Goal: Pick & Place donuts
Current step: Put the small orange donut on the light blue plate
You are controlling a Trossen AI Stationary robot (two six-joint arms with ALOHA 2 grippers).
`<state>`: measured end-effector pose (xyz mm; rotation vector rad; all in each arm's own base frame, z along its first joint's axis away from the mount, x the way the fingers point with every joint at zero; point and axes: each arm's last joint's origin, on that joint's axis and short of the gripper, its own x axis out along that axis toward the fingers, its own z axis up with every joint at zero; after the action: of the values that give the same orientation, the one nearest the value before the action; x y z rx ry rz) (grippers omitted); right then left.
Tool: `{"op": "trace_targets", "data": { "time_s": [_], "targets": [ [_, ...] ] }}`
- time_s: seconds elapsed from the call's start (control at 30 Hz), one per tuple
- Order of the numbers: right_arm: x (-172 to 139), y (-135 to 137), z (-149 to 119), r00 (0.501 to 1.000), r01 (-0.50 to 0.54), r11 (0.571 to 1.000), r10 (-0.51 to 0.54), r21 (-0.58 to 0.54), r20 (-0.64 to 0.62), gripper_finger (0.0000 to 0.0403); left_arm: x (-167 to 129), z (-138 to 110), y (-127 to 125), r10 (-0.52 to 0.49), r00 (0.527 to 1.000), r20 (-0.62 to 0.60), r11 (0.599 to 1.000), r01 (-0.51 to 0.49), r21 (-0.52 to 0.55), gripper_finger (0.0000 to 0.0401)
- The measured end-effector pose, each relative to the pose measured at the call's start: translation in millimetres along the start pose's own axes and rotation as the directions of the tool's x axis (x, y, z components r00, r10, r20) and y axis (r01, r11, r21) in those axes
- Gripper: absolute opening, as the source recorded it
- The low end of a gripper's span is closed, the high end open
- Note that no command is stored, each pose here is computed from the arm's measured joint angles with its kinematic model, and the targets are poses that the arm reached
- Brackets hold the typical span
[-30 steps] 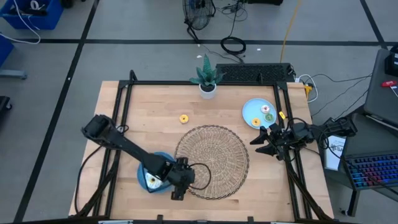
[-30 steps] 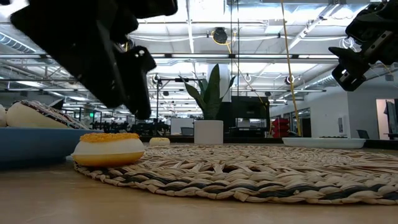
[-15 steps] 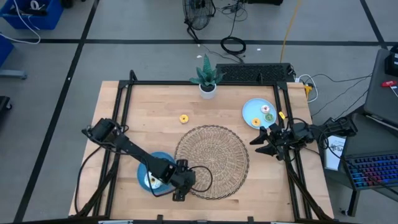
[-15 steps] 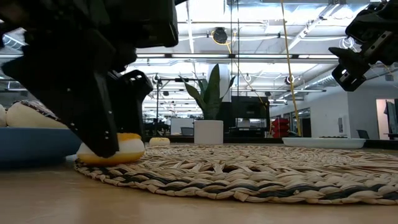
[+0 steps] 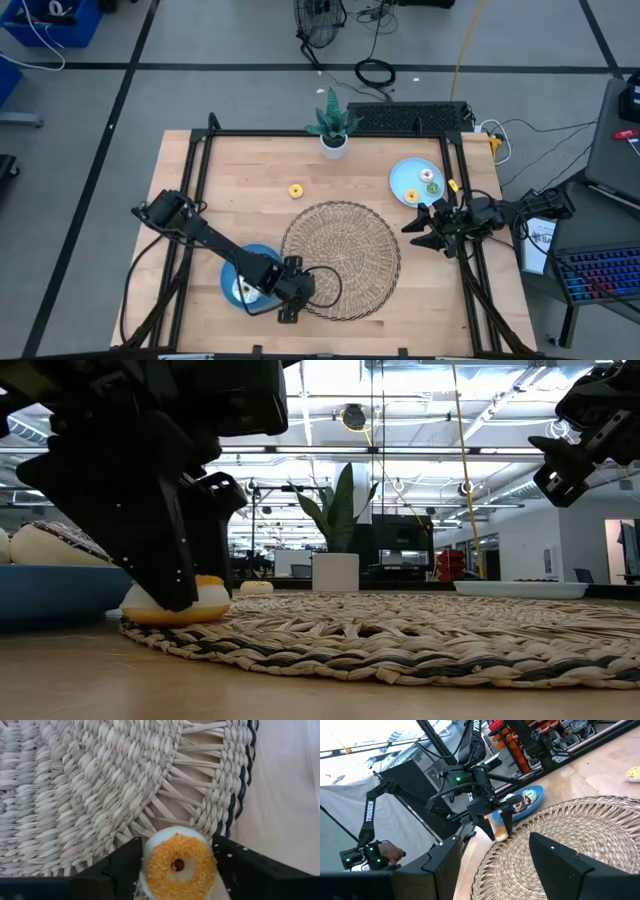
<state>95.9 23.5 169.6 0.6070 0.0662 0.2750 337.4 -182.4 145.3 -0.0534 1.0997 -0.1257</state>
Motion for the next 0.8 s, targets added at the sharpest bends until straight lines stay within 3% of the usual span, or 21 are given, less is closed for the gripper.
{"op": "trace_targets", "data": {
  "time_s": [0.17,0.33,0.47,0.6,0.8],
  "targets": [
    [0.0,0.0,0.0,1.0,0.0,1.0,0.0,0.0,0.0,0.0219,0.0,0.8,-0.4,-0.005,1.0,0.008,1.0,0.005,-0.028,0.017],
    [0.0,0.0,0.0,1.0,0.0,1.0,0.0,0.001,0.0,0.0219,-1.7,2.6,0.9,-0.011,1.0,0.015,1.0,0.011,0.009,0.0122],
    [0.0,-0.1,-0.2,1.0,0.0,0.998,0.0,0.063,-0.001,0.0219,-15.5,12.3,6.1,-0.019,0.998,0.059,0.998,0.015,0.064,0.0108],
    [0.0,0.0,-0.1,1.0,0.0,0.998,0.0,0.055,0.0,0.0219,-40.1,31.0,15.2,0.003,0.986,0.169,0.997,-0.016,0.076,0.0106],
    [0.0,0.0,-0.1,1.0,0.0,0.999,0.0,0.053,0.0,0.0219,-70.2,46.3,34.8,0.174,0.935,0.308,0.975,-0.207,0.079,0.0106]
  ]
}}
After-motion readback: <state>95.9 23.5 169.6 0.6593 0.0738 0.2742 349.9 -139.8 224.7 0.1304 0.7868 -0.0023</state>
